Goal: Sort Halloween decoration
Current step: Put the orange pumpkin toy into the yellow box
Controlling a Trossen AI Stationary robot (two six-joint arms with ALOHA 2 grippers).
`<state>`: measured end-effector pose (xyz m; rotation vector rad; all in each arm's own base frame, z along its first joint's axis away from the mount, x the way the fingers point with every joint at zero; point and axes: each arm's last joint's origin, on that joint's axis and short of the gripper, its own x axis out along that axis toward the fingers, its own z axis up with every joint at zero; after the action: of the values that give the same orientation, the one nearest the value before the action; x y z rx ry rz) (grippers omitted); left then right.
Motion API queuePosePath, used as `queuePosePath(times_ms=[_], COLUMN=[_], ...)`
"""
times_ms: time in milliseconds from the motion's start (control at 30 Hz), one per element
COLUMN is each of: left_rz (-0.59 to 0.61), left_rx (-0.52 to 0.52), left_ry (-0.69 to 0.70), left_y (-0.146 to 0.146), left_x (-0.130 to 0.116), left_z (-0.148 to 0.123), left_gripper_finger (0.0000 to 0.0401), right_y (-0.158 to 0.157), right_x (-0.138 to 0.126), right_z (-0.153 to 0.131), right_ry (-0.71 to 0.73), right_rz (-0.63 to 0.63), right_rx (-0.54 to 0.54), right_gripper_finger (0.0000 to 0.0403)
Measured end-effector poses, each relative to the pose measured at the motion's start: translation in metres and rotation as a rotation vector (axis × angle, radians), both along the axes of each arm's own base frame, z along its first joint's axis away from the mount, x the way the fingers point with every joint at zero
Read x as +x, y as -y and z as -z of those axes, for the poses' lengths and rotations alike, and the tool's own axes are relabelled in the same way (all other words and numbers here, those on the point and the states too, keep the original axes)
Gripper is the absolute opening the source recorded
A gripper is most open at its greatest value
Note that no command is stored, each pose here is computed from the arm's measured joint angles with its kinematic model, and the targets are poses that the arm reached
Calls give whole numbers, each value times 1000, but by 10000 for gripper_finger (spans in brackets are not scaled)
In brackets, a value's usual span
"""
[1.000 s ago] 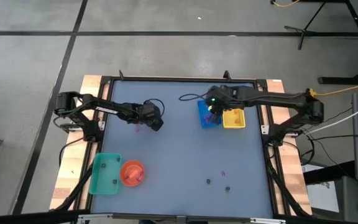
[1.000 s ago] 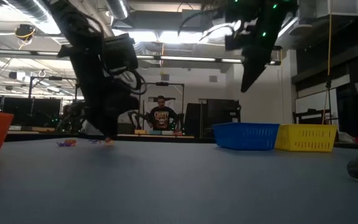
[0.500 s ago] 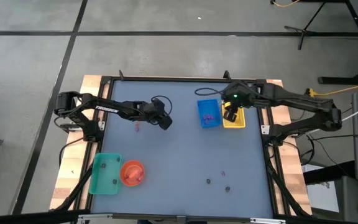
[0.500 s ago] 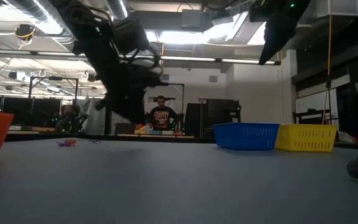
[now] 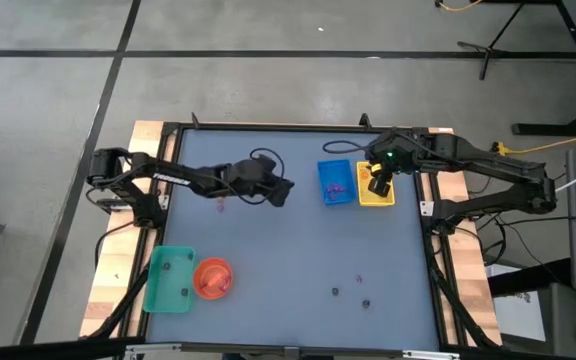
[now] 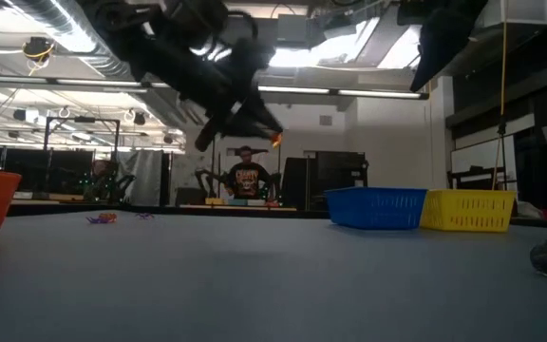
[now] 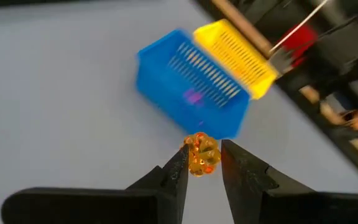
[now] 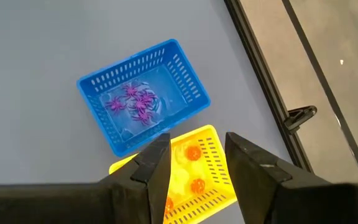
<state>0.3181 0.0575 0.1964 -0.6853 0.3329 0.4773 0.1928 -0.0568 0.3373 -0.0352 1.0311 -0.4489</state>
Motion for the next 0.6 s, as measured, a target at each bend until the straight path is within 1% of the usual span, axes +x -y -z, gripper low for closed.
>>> queuePosePath(times_ms=[100,333,467,600], left_rz=[-4,-58,-62,-65], left_rx=[24,76,84,84], left_ry=[83,231,319,320], left_y=[6,16,16,13], left_x=[4,11,20,37], left_z=[-8,-20,-15,-7], left_gripper_finger=[78,78,78,78], right_y=[0,0,0,0], right_x=[0,0,0,-1], right_z=[0,0,0,0], right_ry=[0,-1,-9,-17], right_rz=[-1,-2,-21,-23], right_rx=[-1,-1,-12,-11], right_gripper_finger=[152,152,152,152])
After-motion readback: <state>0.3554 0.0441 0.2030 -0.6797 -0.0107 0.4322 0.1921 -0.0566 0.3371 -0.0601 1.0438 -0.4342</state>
